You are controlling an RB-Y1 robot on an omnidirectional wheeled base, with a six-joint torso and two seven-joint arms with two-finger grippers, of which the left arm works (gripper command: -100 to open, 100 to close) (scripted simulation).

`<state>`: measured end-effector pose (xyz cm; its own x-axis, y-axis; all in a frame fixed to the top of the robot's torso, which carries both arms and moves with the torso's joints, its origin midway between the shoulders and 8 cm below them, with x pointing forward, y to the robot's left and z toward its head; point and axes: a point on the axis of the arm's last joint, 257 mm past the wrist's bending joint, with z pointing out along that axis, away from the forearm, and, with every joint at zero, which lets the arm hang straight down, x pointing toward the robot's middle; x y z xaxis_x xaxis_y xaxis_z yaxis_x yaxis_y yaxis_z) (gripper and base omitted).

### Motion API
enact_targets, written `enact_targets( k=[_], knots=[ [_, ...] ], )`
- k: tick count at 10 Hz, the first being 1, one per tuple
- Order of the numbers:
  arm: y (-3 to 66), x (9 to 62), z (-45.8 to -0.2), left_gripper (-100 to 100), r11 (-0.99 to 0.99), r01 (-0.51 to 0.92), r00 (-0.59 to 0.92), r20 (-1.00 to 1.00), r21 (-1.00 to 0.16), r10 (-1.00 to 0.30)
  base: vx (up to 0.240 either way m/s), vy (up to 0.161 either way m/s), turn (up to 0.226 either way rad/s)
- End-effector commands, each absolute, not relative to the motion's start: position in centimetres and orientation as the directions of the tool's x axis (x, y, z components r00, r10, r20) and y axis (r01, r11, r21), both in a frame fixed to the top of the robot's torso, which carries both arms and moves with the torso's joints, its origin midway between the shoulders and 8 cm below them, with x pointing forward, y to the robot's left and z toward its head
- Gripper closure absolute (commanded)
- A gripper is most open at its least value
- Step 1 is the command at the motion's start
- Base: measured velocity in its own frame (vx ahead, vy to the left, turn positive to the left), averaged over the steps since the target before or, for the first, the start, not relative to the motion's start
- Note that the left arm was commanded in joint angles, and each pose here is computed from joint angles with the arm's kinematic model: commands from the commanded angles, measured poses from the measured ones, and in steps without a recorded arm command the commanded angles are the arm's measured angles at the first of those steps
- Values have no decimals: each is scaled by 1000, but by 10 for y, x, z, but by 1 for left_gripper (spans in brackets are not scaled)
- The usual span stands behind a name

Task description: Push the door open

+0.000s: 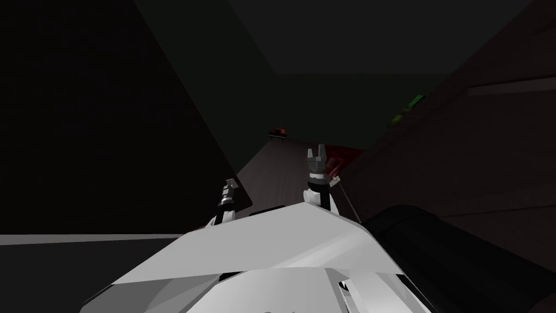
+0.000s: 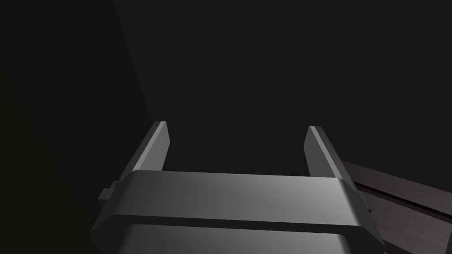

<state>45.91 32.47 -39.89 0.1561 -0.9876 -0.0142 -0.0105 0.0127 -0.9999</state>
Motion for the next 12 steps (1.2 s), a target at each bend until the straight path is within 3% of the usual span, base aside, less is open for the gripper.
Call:
enact_targets(
  k=[1, 12],
  knots=[
    [339, 462, -392, 100, 21, 3, 181, -20, -1000, -983, 192, -62, 59],
    [376, 453, -397, 100, -2, -13, 284, -2, -1000, -959, 159, -39, 46]
  ],
)
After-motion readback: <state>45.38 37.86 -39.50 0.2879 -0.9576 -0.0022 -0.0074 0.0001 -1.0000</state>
